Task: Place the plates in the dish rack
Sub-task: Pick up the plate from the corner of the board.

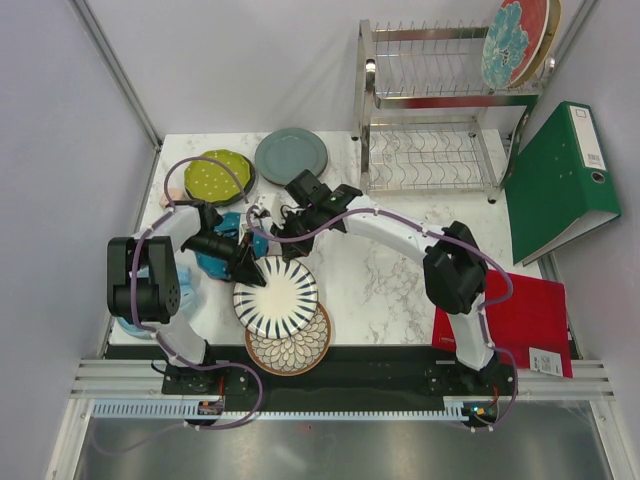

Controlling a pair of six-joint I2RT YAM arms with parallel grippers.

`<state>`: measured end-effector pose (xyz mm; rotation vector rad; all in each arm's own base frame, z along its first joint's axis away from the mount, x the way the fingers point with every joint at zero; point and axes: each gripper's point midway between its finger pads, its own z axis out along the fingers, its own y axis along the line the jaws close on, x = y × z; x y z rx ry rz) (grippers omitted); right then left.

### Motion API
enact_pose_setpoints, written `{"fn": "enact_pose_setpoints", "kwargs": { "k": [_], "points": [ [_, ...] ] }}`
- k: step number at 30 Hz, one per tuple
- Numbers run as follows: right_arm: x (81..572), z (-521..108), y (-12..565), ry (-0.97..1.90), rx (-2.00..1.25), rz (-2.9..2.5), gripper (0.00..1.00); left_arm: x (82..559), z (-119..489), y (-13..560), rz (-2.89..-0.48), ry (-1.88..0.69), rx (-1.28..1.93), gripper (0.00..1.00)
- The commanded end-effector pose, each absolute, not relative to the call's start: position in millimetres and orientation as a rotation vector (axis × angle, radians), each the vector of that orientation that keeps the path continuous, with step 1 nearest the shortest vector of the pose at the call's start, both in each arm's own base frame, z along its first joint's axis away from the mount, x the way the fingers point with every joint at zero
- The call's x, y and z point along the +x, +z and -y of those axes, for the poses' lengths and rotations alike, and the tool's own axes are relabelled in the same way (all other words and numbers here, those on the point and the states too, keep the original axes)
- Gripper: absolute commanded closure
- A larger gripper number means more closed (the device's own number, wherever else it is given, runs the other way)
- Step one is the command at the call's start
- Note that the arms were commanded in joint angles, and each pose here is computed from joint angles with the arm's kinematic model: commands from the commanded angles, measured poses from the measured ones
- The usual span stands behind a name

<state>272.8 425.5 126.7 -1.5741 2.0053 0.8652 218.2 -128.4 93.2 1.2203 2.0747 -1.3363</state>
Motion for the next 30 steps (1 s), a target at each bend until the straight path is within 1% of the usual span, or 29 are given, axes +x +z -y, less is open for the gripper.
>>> {"fn": "enact_pose_setpoints", "kwargs": {
  "k": [1,2,5,6,8,9,10,11,12,14,15,19,24,30],
  "points": [
    [267,-444,202,0.952,-1.51,-1.798,1.0,235,136,99,-2.039,-1.353,1.181,0.57],
    [264,-444,203,0.956,-1.512,-1.792,1.0,235,137,99,-2.036,-1.354,1.179,0.58],
    [261,-442,202,0.96,-1.513,-1.797,1.0,235,137,100,-2.038,-1.359,1.172,0.66],
    [261,-441,201,0.961,-1.513,-1.8,1.0,235,137,99,-2.041,-1.362,1.17,0.75],
    [262,-440,199,0.952,-1.512,-1.808,1.0,234,137,100,-2.043,-1.371,1.169,0.85],
    [260,-438,194,0.951,-1.517,-1.82,1.0,234,137,101,-2.045,-1.374,1.167,0.93],
    [260,-437,191,0.951,-1.52,-1.828,0.98,232,137,102,-2.043,-1.385,1.173,0.96],
    [260,-434,184,0.945,-1.517,-1.863,0.79,231,137,104,-2.044,-1.389,1.172,0.97],
    [259,-432,178,0.95,-1.513,-1.891,0.69,232,137,105,-2.038,-1.385,1.178,0.98],
    [261,-423,169,1.015,-1.494,-1.943,0.53,233,137,110,-2.022,-1.365,1.19,0.98],
    [254,-421,165,1.082,-1.501,-1.96,0.51,235,137,112,-2.015,-1.355,1.193,0.98],
    [247,-413,146,1.177,-1.524,-2.029,0.5,241,138,119,-1.998,-1.343,1.188,0.98],
    [241,-417,138,1.261,-1.541,-2.04,0.48,248,140,124,-1.979,-1.344,1.178,0.98],
    [234,-422,131,1.356,-1.538,-2.064,0.49,253,143,128,-1.963,-1.351,1.15,0.98]
  ]
}}
